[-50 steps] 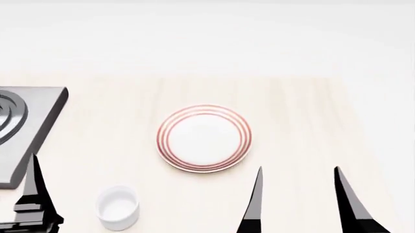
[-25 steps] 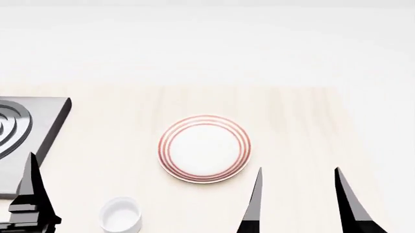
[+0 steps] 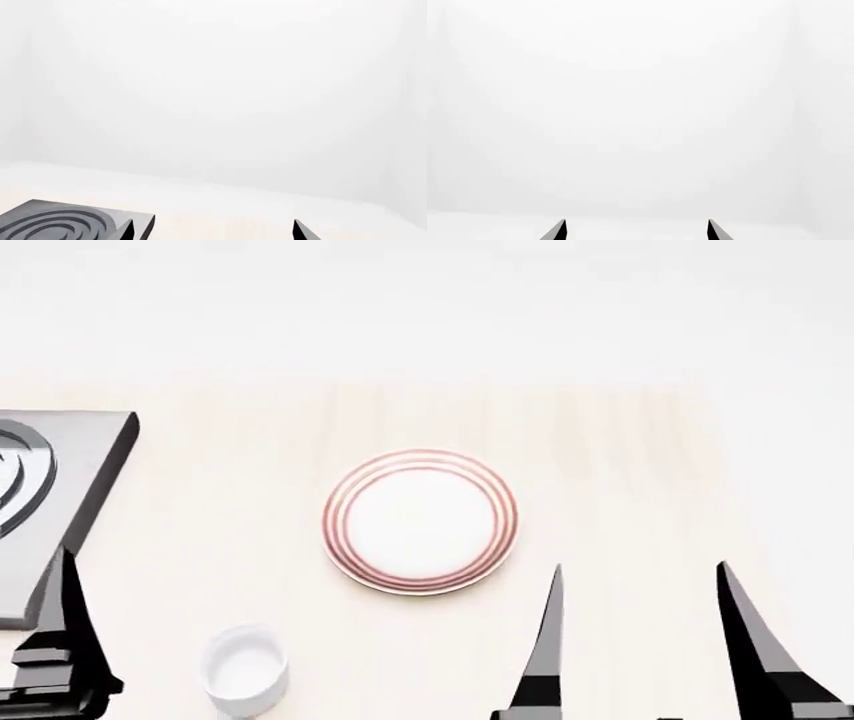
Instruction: Pick the akita bowl on the cookies box and place it on the plate.
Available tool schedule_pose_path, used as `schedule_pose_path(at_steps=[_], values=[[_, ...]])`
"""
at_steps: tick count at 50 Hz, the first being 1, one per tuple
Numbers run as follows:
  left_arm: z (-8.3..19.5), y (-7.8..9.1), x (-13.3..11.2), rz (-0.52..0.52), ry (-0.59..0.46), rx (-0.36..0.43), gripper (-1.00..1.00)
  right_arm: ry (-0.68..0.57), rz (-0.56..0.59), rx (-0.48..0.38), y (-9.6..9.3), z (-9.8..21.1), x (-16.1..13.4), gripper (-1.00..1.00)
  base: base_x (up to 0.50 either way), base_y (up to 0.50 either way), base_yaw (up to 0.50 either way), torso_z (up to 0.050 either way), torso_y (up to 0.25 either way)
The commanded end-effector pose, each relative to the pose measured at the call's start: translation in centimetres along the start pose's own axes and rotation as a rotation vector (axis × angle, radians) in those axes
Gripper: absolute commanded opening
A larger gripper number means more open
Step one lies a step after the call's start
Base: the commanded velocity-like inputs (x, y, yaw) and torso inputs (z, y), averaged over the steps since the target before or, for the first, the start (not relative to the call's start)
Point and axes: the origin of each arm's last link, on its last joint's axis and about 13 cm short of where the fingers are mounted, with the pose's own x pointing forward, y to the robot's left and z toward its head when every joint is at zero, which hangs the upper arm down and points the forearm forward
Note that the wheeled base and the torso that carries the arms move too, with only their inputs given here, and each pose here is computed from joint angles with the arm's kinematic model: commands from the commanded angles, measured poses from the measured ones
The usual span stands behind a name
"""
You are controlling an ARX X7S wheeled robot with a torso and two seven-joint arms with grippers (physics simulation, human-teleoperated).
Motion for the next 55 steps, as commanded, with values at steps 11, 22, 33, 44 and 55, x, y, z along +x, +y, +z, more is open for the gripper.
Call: schedule_pose_path(at_steps=[11,22,33,44,55], values=[[0.1,0.3,0.2,0.02,-0.01,0.002,1.0,-0.011,0.014,-0.035,-0.5,1.0,0.1,1.0,0.0,0.0,0.0,0.0,-0.25],[0.1,0.3,0.1,0.022,-0.013,0.005,1.0,-0.006,0.023,-0.036,-0.5,0.9,0.1,1.0,0.0,0.0,0.0,0.0,-0.25],[-0.2,0.3,0.5,0.06,0.029,0.014,1.0,0.045,0.037,-0.028,-0.4,0.4,0.2,1.0,0.0,0.0,0.0,0.0,-0.195],[-0.2,0.3,0.3,0.025,0.016,0.027,1.0,0.127,0.083,0.013,-0.3,-0.2,0.4,1.0,0.0,0.0,0.0,0.0,0.0],[-0.2,0.4,0.7,0.07,0.043,0.038,1.0,0.104,0.13,0.006,-0.3,0.6,0.2,1.0,0.0,0.0,0.0,0.007,-0.133]])
